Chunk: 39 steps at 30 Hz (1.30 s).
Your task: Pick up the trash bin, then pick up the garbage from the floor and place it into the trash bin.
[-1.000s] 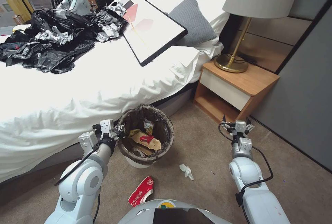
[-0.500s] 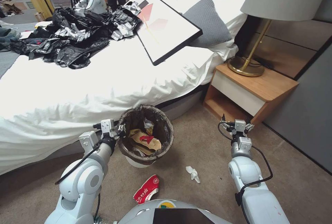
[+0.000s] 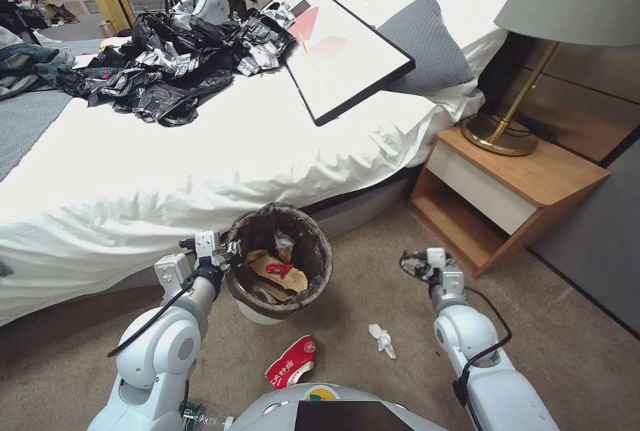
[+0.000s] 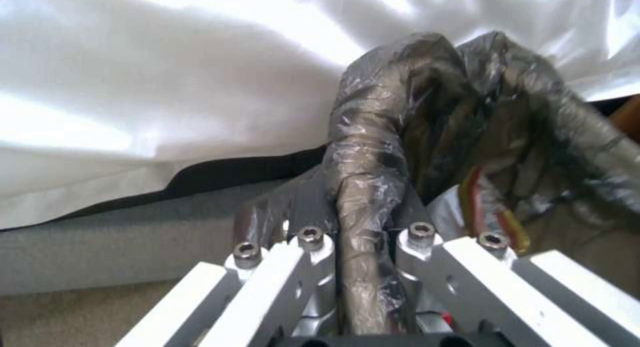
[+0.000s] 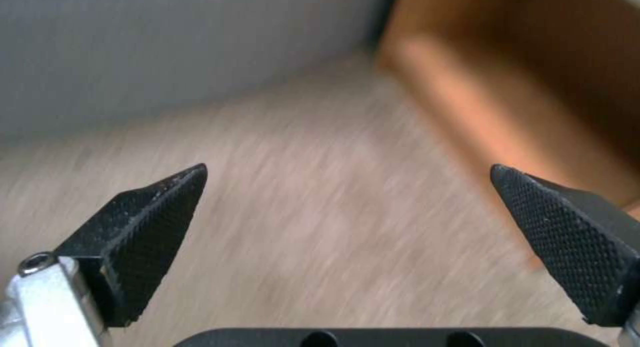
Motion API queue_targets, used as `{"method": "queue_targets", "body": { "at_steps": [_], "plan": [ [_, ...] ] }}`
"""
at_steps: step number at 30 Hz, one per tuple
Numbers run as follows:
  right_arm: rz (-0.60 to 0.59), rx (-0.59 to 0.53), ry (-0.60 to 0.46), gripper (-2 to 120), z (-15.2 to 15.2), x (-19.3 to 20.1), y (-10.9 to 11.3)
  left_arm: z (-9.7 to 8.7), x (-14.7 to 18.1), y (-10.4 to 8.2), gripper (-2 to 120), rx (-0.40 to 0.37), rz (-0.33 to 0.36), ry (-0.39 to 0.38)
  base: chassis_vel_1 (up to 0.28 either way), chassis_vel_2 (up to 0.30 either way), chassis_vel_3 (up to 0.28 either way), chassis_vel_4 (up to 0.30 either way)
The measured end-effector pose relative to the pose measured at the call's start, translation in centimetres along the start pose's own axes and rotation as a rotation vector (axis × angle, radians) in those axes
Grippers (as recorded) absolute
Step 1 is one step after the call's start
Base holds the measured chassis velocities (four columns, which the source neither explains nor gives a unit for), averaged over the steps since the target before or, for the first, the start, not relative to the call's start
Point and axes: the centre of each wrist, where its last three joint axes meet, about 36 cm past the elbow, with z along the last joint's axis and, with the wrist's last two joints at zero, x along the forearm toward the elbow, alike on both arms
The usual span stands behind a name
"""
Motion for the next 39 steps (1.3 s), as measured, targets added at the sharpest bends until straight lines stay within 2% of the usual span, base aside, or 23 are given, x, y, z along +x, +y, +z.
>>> {"method": "queue_targets", "body": {
  "at_steps": [1, 4, 5, 6, 8, 9, 11, 12, 17, 32, 35, 39],
  "plan": [
    [0.000, 0.000, 0.000, 100, 0.0, 0.0, 0.0, 0.0, 0.0, 0.0, 5, 0.000, 0.000, 0.000, 0.000, 0.000, 0.000, 0.000],
    [-0.148, 0.033, 0.249, 100, -0.2, 0.6, 1.1, 0.1, 0.0, -0.1, 5, -0.005, -0.001, 0.000, 0.000, 0.000, 0.000, 0.000],
    [-0.148, 0.033, 0.249, 100, -0.2, 0.6, 1.1, 0.1, 0.0, -0.1, 5, -0.005, -0.001, 0.000, 0.000, 0.000, 0.000, 0.000],
    [-0.194, 0.055, 0.307, 100, -0.2, 0.6, 1.5, 0.1, 0.0, -0.2, 5, -0.005, -0.001, 0.000, 0.000, 0.000, 0.000, 0.000],
    [-0.317, 0.073, 0.452, 100, -0.3, 0.9, 3.4, 0.4, -0.1, -0.2, 5, -0.008, -0.006, 0.006, 0.000, 0.000, 0.000, 0.000],
    [-0.317, 0.073, 0.452, 100, -0.3, 0.9, 3.4, 0.4, -0.1, -0.2, 5, -0.008, -0.006, 0.006, 0.000, 0.000, 0.000, 0.000],
    [-0.392, 0.099, 0.554, 100, 0.5, 1.1, 5.9, 0.5, -0.1, -0.1, 5, -0.010, -0.007, 0.009, 0.000, 0.000, 0.000, 0.000],
    [-0.410, 0.130, 0.571, 100, 1.2, 0.9, 6.3, 0.5, 0.0, -0.1, 5, -0.011, -0.008, 0.009, 0.000, 0.000, 0.000, 0.000],
    [-0.420, 0.140, 0.584, 100, 1.7, 0.7, 6.5, 0.5, 0.0, -0.1, 5, -0.012, -0.008, 0.011, 0.000, 0.000, 0.000, 0.000],
    [-0.474, 0.092, 0.682, 100, 4.7, -0.2, 7.0, 0.9, -0.3, -0.3, 5, -0.011, 0.002, 0.020, 0.000, 0.000, 0.000, 0.000],
    [-0.465, 0.095, 0.754, 100, 7.4, -1.3, 7.3, 0.8, -0.3, -0.1, 5, -0.016, -0.002, 0.019, 0.000, 0.000, 0.000, 0.000],
    [-0.452, 0.102, 0.801, 100, 9.2, -1.7, 7.3, 0.8, -0.2, 0.1, 5, -0.020, -0.007, 0.018, 0.000, 0.000, 0.000, 0.000]
  ]
}}
